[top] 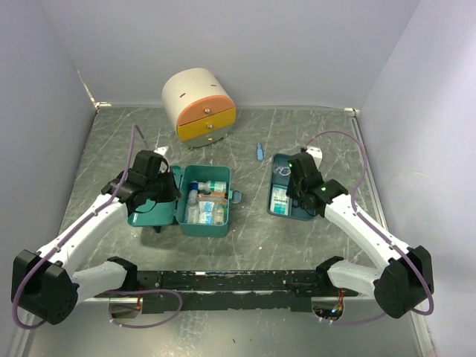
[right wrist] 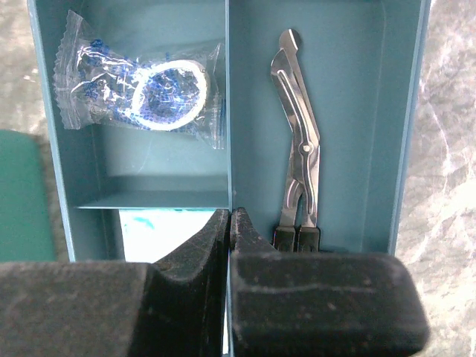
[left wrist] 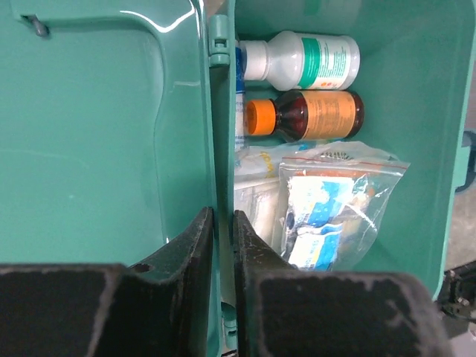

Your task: Organize the medicine kit

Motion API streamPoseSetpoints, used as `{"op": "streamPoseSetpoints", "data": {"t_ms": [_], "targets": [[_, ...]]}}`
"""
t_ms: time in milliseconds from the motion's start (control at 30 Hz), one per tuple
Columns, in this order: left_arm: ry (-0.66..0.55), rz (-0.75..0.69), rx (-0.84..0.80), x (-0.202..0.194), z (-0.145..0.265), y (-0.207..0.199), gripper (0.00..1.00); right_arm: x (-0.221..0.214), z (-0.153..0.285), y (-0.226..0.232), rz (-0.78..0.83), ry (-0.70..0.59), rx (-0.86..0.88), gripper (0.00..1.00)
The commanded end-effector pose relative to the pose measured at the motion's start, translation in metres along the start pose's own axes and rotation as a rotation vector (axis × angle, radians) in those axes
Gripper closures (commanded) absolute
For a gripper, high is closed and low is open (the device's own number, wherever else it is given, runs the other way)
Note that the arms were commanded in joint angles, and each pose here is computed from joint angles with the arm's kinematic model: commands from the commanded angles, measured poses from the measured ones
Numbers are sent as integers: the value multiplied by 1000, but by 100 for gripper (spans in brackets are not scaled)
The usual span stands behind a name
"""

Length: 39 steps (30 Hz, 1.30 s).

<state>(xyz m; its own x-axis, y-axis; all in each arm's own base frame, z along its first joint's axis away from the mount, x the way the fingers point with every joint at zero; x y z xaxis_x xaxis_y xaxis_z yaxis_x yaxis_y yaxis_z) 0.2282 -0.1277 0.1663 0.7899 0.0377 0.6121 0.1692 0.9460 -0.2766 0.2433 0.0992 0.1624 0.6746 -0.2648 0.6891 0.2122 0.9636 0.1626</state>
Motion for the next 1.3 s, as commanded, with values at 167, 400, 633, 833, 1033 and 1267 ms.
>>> {"op": "streamPoseSetpoints", "data": {"t_ms": [167, 400, 633, 833, 1033, 1267], "targets": [[-48, 91, -307, 3, 1, -54, 66, 40, 34, 30, 35, -10, 100, 100], [-54, 147, -407, 2, 5, -65, 67, 46, 51, 60, 89, 1, 148, 100], [-23, 127, -517, -6, 6, -75, 64, 35, 58, 96, 157, 26, 175, 100], [-110, 68, -441, 5, 30, -67, 58, 26, 67, 120, 174, 13, 195, 100], [-268, 26, -227, 15, 67, -37, 59, 19, 75, 151, 217, 9, 219, 100], [-494, 27, -78, 16, 119, -7, 54, -2, 76, 179, 256, 22, 197, 100]]}}
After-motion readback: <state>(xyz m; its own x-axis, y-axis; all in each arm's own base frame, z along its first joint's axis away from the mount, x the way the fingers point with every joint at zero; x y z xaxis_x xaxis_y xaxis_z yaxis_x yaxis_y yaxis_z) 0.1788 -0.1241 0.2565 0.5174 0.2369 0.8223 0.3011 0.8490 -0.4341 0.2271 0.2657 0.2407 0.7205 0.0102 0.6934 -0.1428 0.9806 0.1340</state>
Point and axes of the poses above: each gripper's point midway between its finger pads, its own z axis back along the fingers, its own y axis along the line the jaws close on, x = y × z, the point moved 5 cm from there along z, back along the fingers, and after that the axes turned 6 degrees about -z, right-handed, at the moved point
